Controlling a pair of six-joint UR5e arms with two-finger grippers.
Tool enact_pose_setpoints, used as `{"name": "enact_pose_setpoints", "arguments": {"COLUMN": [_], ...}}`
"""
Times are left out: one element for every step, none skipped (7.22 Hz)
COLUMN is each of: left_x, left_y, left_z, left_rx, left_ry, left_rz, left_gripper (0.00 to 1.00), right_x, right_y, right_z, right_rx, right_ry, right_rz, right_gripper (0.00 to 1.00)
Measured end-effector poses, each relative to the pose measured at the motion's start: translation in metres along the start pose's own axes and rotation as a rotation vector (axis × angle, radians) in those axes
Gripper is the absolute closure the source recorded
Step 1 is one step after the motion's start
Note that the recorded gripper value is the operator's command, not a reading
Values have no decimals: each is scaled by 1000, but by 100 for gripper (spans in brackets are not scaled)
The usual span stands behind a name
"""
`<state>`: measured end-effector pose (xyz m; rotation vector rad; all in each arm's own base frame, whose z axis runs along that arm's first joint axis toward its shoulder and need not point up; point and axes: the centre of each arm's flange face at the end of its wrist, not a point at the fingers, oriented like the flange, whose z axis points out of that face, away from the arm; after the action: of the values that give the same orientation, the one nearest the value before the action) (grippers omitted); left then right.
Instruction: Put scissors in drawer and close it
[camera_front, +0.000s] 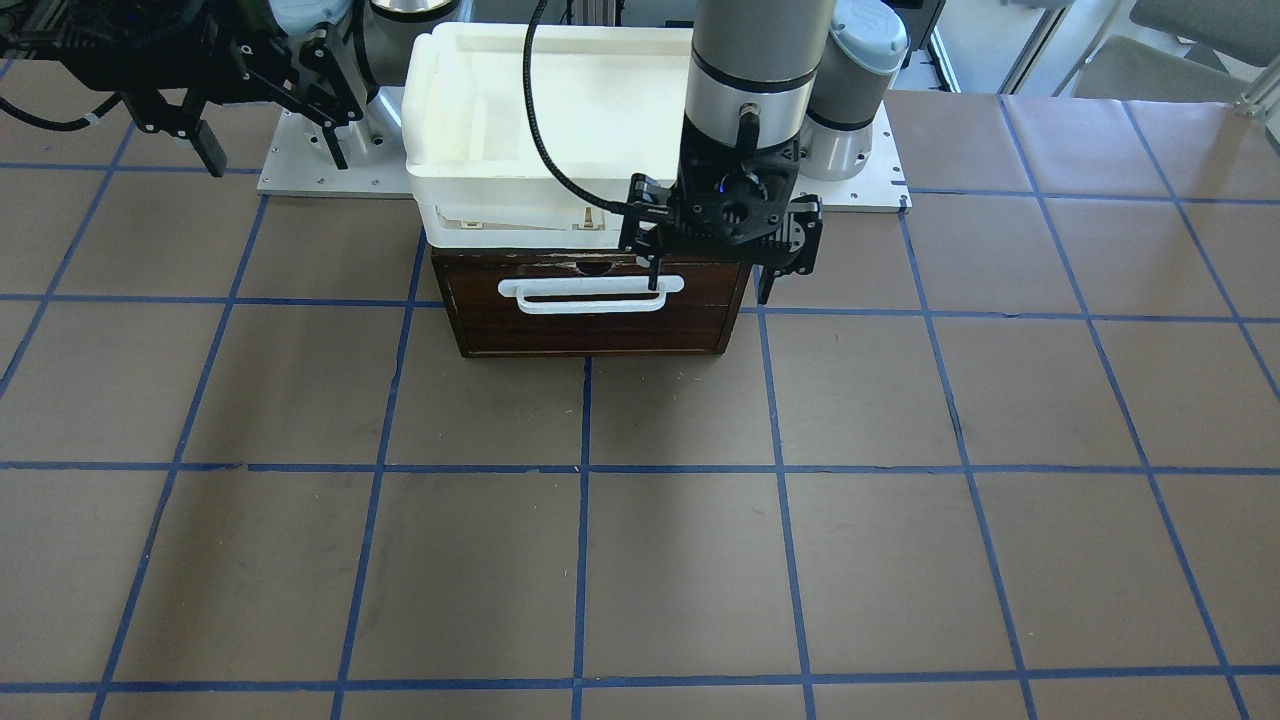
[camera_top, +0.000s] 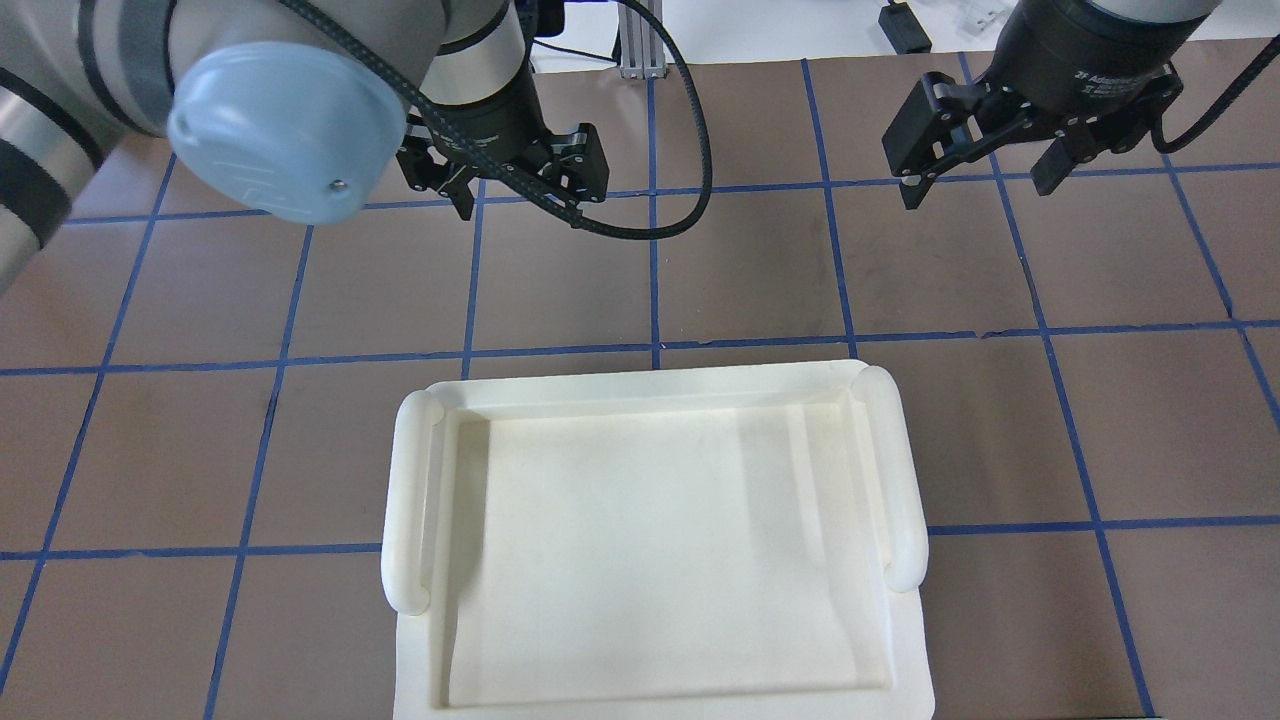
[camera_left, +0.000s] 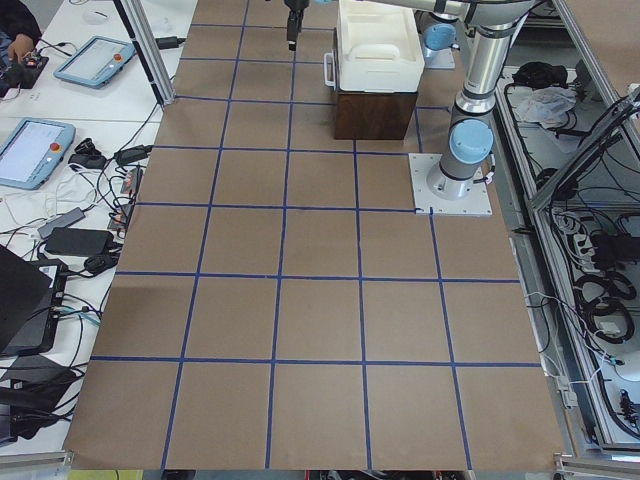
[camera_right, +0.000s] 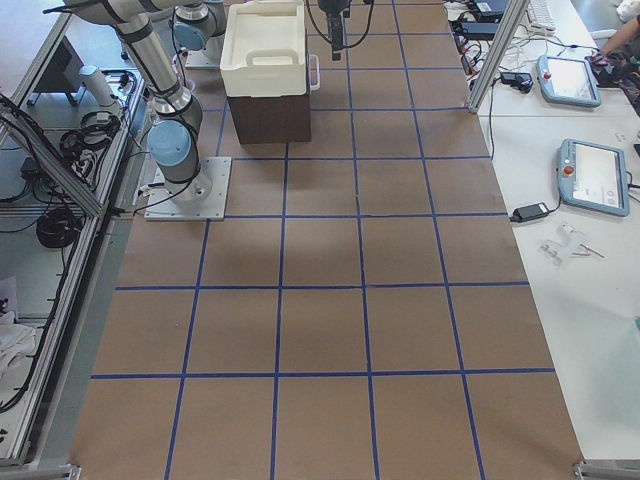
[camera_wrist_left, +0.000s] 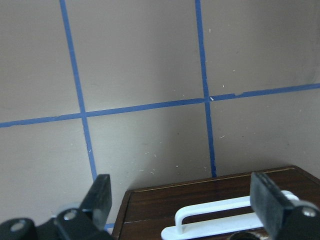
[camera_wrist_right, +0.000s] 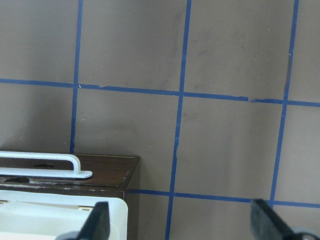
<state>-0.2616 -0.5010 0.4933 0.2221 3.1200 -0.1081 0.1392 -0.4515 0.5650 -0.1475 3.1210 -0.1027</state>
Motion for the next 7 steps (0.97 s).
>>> {"name": "enact_pose_setpoints", "arguments": {"left_x": [-13,-22,-28,-37,-56,-75,-86], "left_y": [15,30,43,47,40,30,24], "left_z": [-10,-16,-20,-24,-29,-32,-35], "left_rx": [-8,-8,-3,7,21,28,24], "left_ry": [-6,-9,-12,-11,-9,-8,-8], "left_rz": [-7,-33,-63,-95,-133,-152,-130], "left_gripper": [0,0,0,0,0,0,0], "right_x": [1,0,-2,-5,-8,-9,-9], "right_y": [-3,-11,-20,-25,-27,-26,-26], "right_z": [-3,-7,-10,-12,-14,-15,-15], "right_rx": [-4,-1,2,5,7,9,9], "right_ry": [10,13,14,14,17,21,24], "right_rz": [-6,-11,-18,-24,-30,-33,-34], "right_gripper": [0,0,0,0,0,0,0]}}
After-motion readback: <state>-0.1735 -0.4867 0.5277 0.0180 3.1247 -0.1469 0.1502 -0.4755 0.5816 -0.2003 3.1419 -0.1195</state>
